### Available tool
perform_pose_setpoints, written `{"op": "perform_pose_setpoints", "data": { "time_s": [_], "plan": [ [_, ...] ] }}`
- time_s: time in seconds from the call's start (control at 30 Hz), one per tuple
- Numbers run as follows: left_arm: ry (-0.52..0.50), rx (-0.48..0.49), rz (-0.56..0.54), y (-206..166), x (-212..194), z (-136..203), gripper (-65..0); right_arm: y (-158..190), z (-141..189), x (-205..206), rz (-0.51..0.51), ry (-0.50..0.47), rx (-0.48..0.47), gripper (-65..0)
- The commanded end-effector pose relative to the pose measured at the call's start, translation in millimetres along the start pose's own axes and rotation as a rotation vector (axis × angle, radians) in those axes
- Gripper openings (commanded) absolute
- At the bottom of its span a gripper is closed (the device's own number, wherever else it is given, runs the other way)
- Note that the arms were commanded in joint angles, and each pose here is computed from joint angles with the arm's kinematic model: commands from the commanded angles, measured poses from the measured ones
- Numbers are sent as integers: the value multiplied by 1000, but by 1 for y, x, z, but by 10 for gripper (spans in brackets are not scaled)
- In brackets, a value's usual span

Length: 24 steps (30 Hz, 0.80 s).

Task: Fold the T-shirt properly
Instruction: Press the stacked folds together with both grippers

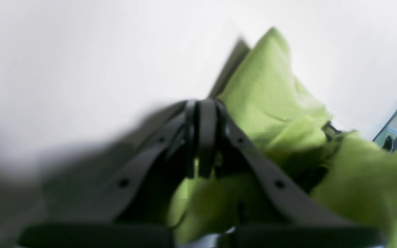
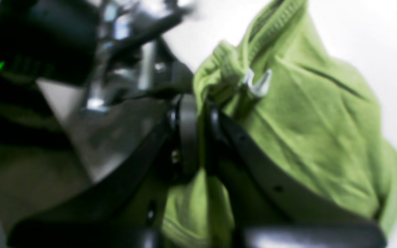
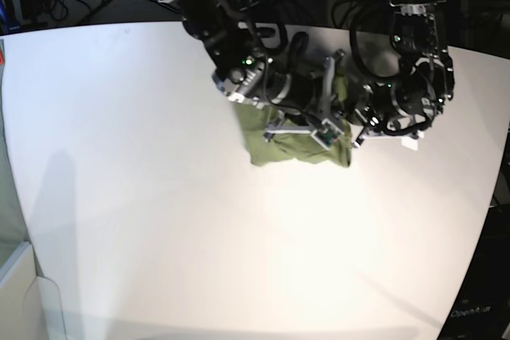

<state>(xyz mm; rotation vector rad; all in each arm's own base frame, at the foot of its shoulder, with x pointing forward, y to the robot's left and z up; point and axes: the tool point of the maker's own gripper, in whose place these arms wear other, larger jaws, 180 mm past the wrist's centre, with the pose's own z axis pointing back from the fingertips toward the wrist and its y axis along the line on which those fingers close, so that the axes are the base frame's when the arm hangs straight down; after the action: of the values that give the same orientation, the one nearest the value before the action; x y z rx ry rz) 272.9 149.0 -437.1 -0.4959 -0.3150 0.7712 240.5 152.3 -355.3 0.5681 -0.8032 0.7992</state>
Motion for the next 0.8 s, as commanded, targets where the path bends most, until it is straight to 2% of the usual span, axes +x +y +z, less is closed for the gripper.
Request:
{"op": "perform_pose_setpoints", "data": {
  "time_s": [0.0,0.3,0.57,0.67,0.77],
  "plan": [
    [-17,-31,-16,-13,8,4,-634,5,-1,24,2,-69,17,-649],
    [-16,-32,-18,-14,8,4,-634,5,-14,12,-8,-50,33,-649],
    [-14,-25,-23,-12,10,6,-634,-1,-14,17,4,-53,21,-640],
    [-15,-26,-23,-12,10,6,-634,0,-14,18,6,-55,24,-537],
    [-16,-26,-23,-12,11,6,-634,2,-13,16,1,-55,26,-342]
  ]
}}
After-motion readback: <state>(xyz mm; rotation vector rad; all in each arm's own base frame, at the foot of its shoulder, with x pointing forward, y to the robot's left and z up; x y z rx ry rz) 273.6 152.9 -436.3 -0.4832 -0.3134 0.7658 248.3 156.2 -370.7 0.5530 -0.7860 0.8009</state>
